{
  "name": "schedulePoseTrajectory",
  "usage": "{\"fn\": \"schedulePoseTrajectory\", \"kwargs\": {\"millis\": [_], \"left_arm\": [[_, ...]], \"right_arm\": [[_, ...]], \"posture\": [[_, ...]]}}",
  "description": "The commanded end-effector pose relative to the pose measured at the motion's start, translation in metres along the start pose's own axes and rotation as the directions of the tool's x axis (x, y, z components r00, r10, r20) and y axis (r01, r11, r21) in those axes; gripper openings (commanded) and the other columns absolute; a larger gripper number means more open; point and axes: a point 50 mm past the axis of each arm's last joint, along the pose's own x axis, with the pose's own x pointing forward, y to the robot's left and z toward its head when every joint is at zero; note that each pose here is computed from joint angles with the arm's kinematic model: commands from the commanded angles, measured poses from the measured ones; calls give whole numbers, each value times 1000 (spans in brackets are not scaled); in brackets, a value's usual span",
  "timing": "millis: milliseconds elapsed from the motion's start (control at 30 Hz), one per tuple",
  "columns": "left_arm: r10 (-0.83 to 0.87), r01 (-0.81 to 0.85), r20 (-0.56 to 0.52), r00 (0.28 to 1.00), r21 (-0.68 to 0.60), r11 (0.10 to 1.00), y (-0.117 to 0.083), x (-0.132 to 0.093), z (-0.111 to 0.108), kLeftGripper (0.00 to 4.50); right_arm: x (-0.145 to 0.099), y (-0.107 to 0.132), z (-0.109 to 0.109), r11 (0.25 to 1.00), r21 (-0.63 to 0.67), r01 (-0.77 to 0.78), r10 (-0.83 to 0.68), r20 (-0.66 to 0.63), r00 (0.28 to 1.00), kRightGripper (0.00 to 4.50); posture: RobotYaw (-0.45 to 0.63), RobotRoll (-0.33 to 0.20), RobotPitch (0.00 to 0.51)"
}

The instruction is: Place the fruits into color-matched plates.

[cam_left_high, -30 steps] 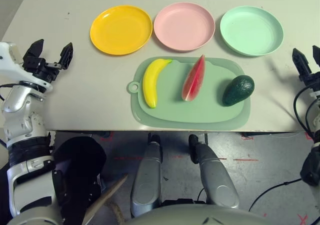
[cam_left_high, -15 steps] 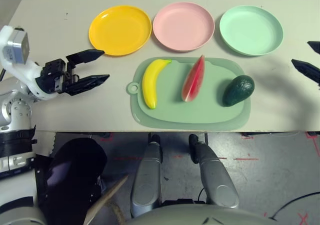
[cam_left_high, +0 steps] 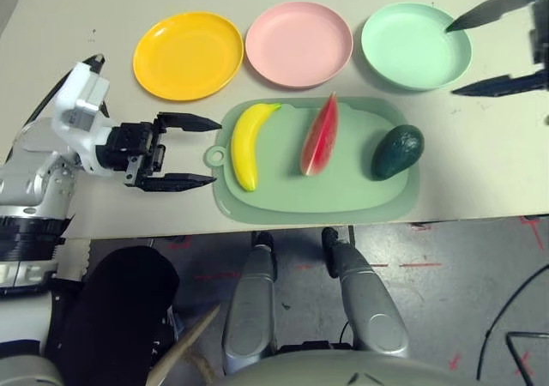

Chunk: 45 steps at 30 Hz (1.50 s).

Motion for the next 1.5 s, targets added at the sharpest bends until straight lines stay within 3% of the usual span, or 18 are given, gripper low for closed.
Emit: {"fn": "schedulePoseTrajectory", "kwargs": {"millis": [33, 233, 533, 933, 1500], "left_arm": [[-9, 9, -28, 1000, -5, 1000, -1, -5, -1, 4470], [-2, 2, -48, 999, -2, 1000, -2, -10, -2, 4470], [-20, 20, -57, 998, 10, 1000, 4, -4, -3, 4470], [-28, 29, -52, 998, 20, 999, 7, -2, 4, 4470], [-35, 36, -34, 999, 21, 999, 12, 1, 12, 4470]], "right_arm": [[5, 3, 7, 993, -90, -81, 76, -60, 995, 4500], [12, 2, 10, 980, -134, -149, 129, -148, 981, 4500], [31, 12, 27, 962, -94, -257, 250, -76, 965, 4500], [58, 19, 23, 950, -17, -312, 311, -40, 949, 4500], [73, 23, 12, 943, -66, -327, 319, -115, 941, 4500]], "posture": [[-100, 0, 390], [-107, 0, 391], [-116, 0, 402], [-108, 0, 407], [-106, 0, 410]]}}
